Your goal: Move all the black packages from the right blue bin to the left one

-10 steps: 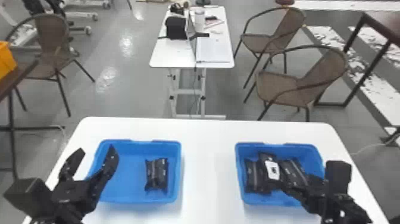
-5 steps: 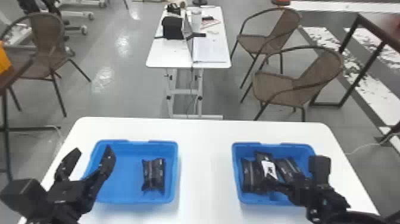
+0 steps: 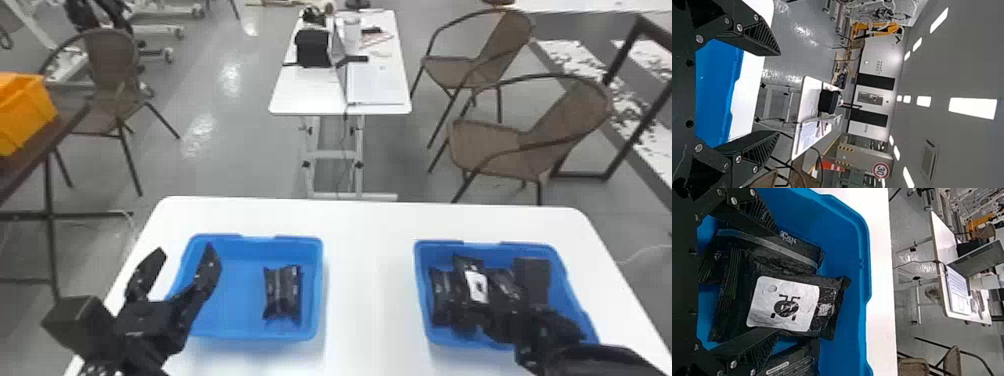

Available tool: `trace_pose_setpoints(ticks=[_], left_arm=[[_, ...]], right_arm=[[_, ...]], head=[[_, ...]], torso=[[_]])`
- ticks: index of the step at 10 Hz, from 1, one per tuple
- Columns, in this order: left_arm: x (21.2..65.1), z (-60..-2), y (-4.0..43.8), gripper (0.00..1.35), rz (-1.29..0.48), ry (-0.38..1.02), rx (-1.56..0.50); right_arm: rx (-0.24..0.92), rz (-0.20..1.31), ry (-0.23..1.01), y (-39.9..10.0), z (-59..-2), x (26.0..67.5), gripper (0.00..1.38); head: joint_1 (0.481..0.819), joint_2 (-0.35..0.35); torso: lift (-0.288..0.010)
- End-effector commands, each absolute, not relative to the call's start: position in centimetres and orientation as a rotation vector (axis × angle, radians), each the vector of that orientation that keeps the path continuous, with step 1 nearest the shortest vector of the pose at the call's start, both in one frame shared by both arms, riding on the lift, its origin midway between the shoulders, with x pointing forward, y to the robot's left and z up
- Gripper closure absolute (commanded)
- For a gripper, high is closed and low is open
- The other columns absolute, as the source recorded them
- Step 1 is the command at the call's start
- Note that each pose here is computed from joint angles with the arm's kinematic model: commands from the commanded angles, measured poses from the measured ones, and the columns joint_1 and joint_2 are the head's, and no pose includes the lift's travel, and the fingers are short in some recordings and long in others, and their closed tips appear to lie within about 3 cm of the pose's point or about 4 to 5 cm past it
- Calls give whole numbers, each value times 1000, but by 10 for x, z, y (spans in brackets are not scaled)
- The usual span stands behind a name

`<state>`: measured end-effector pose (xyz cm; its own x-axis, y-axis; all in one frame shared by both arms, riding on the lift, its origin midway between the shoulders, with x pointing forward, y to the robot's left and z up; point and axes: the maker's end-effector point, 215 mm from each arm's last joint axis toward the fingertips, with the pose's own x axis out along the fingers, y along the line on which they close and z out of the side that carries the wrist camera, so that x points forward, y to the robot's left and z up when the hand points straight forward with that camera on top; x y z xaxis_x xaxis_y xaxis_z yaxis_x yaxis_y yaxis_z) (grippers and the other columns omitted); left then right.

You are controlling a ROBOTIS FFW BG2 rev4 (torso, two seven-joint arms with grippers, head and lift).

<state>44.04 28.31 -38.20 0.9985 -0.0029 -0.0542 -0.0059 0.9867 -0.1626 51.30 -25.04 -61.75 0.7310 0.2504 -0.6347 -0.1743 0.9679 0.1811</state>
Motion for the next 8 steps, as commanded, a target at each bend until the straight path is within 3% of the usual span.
trace_pose_setpoints(ticks=[1, 2, 4, 5, 8], left_arm=[[439, -383, 284, 349, 6, 57, -171], [439, -383, 283, 349, 5, 54, -171], [438, -387, 284, 349, 9, 54, -188], [438, -387, 284, 349, 9, 48, -188], [438, -388, 283, 349, 10, 46, -192]], right_arm=[[109, 229, 726, -252, -623, 517, 165], [128, 222, 742, -252, -628, 518, 211], [183, 198, 737, -254, -629, 516, 1059], [187, 163, 725, -259, -627, 512, 1297], [158, 89, 660, -264, -602, 500, 1276]], head=[[695, 38], [695, 38], [695, 36], [695, 35], [695, 22]], torso=[[0], [0], [0], [0], [0]])
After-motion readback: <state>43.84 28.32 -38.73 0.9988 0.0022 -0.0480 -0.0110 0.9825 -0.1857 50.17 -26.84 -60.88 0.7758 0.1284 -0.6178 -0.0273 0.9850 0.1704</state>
